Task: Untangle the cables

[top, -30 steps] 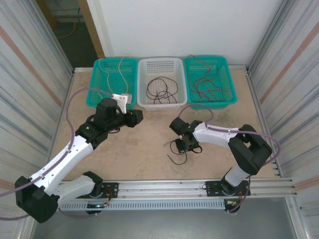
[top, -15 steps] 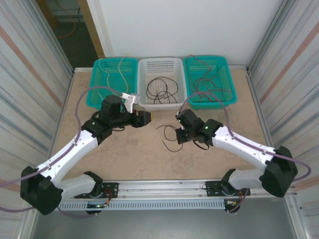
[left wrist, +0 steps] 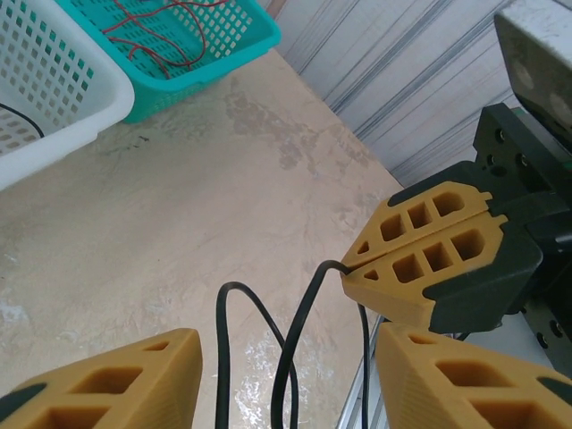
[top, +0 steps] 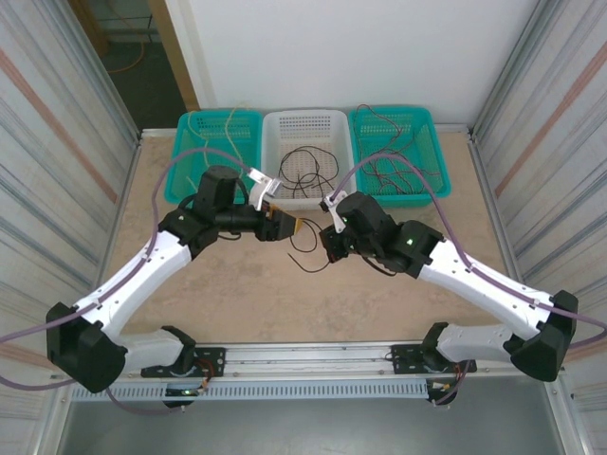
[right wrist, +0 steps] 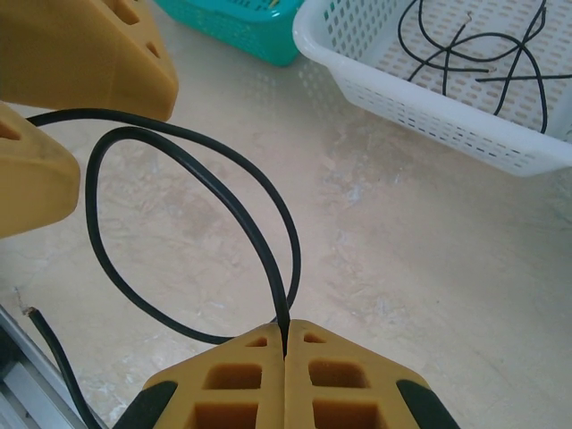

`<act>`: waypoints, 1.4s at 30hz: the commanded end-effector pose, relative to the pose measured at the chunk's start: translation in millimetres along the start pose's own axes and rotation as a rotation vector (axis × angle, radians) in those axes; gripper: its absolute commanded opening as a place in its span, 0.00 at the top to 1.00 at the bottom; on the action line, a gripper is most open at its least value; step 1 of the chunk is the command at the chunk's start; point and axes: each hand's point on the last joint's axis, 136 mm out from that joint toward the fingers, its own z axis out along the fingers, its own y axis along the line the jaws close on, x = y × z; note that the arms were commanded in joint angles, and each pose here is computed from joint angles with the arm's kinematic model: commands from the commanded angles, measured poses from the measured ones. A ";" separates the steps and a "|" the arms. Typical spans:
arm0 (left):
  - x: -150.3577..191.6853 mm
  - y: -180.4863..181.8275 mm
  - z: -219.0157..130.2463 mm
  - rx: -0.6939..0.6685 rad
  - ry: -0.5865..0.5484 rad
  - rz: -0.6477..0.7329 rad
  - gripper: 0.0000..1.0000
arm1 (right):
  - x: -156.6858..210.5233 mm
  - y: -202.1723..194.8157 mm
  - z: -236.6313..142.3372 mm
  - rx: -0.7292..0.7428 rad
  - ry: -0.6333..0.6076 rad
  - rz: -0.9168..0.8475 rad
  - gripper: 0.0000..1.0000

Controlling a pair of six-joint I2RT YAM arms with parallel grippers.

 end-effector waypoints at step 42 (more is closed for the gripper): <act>-29.6 58.3 -73.8 -0.436 -0.279 -0.090 1.00 | -16.7 14.9 -41.2 -0.040 -0.144 -0.128 0.85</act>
